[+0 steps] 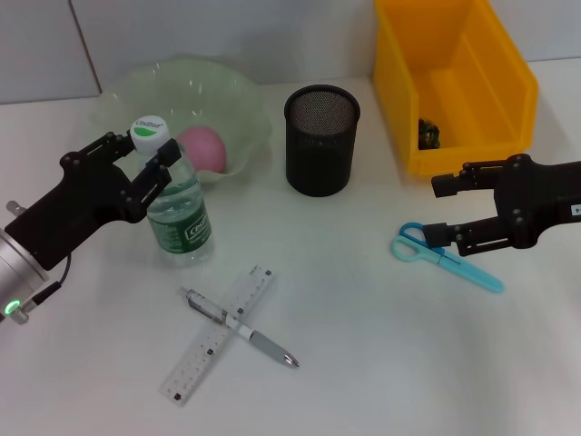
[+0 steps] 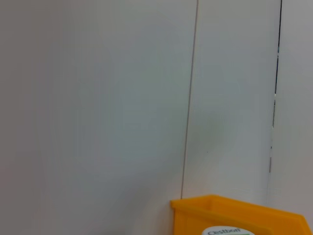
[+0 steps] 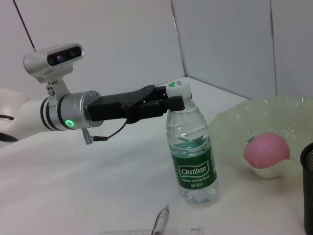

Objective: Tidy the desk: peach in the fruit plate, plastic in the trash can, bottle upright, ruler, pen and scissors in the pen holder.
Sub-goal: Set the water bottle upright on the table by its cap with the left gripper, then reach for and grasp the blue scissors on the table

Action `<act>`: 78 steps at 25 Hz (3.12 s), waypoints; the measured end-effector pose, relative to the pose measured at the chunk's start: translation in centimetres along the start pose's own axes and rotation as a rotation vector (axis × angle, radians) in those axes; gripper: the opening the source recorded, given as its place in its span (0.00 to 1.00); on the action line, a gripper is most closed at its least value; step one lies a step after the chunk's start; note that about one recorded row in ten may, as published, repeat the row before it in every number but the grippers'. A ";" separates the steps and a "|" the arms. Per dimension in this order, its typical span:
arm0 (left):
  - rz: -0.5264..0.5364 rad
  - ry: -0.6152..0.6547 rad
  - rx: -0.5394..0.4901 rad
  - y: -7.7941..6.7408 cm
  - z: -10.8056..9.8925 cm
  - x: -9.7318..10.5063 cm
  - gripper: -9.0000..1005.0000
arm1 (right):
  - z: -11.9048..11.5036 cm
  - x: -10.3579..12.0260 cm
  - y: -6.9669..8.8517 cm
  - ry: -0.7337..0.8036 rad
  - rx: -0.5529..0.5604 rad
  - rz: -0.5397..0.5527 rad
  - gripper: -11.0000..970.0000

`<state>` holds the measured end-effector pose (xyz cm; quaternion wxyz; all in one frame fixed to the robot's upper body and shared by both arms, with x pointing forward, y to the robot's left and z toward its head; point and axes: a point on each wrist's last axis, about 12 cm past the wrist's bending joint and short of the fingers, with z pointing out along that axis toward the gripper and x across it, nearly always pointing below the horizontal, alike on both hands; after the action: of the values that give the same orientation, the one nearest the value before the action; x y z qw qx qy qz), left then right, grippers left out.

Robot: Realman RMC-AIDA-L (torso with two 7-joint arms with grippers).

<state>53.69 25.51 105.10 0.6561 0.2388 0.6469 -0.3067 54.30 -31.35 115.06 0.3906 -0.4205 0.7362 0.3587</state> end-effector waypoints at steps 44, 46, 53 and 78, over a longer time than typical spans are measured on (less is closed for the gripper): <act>-0.264 0.172 0.401 -0.7 -4.4 -5.9 0.80 | 0.2 -0.1 0.0 0.003 -0.008 0.009 0.84; -0.264 0.240 0.440 -0.8 -4.0 -6.3 0.80 | 0.2 -0.1 0.0 0.004 -0.010 0.008 0.84; -0.214 0.461 0.529 -1.2 -2.1 -5.7 0.80 | 0.2 0.0 0.1 0.014 -0.011 0.006 0.84; 0.064 0.335 0.466 -1.4 -2.8 -2.4 0.80 | 0.1 -0.1 -0.1 0.013 -0.001 0.006 0.84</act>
<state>50.77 26.71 107.45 0.4770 0.4505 0.6504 -0.3827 54.40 -31.30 115.07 0.3844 -0.4207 0.7398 0.3576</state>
